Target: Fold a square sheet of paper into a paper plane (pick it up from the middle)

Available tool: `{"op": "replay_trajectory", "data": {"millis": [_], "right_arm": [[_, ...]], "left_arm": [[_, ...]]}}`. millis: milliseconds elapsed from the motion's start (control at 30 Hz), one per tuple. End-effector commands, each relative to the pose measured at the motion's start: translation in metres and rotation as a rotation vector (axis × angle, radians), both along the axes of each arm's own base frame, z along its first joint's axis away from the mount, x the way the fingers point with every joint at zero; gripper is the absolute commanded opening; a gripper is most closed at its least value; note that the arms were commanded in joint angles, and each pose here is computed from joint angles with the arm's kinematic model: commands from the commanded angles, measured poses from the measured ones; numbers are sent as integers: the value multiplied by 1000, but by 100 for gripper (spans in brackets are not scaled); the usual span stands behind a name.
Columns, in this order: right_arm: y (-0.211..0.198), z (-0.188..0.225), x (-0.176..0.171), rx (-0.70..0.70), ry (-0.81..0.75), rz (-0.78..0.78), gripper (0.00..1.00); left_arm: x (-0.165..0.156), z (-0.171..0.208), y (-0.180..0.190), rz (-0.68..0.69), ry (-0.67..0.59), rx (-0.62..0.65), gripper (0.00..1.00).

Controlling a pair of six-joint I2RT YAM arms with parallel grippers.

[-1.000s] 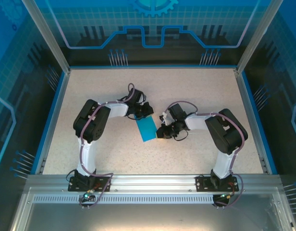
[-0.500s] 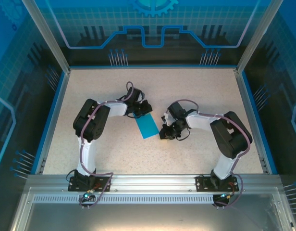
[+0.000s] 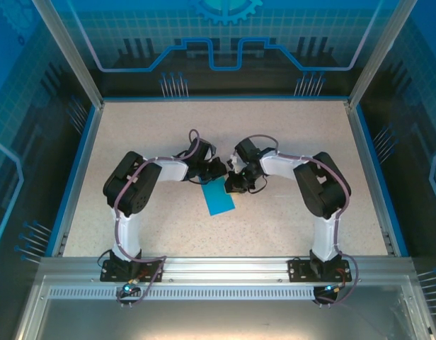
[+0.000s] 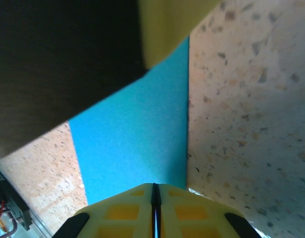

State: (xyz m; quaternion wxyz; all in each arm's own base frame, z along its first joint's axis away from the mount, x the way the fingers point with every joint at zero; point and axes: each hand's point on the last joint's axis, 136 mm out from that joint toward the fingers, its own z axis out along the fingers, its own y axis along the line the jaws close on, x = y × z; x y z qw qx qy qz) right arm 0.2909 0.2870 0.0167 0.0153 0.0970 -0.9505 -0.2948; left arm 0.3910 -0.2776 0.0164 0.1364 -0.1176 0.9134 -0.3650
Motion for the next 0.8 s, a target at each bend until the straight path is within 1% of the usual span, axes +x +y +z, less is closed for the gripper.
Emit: {"op": "replay_trajectory", "data": {"millis": [0, 100, 333, 533, 767], "right_arm": [[3, -12, -18, -23, 58, 37, 11], [-1, -22, -24, -52, 78, 38, 11], [-30, -50, -50, -176, 146, 36, 11], [-40, -59, -66, -197, 186, 33, 11], [-44, -62, -74, -209, 201, 37, 11]], "left_arm": [[-18, -8, 3, 5, 70, 13, 12], [-13, 0, 2, 4, 49, 10, 12], [8, 16, 9, 13, -15, 23, 17], [25, 10, 20, 28, -38, 55, 17], [35, -1, 25, 28, -34, 77, 18]]}}
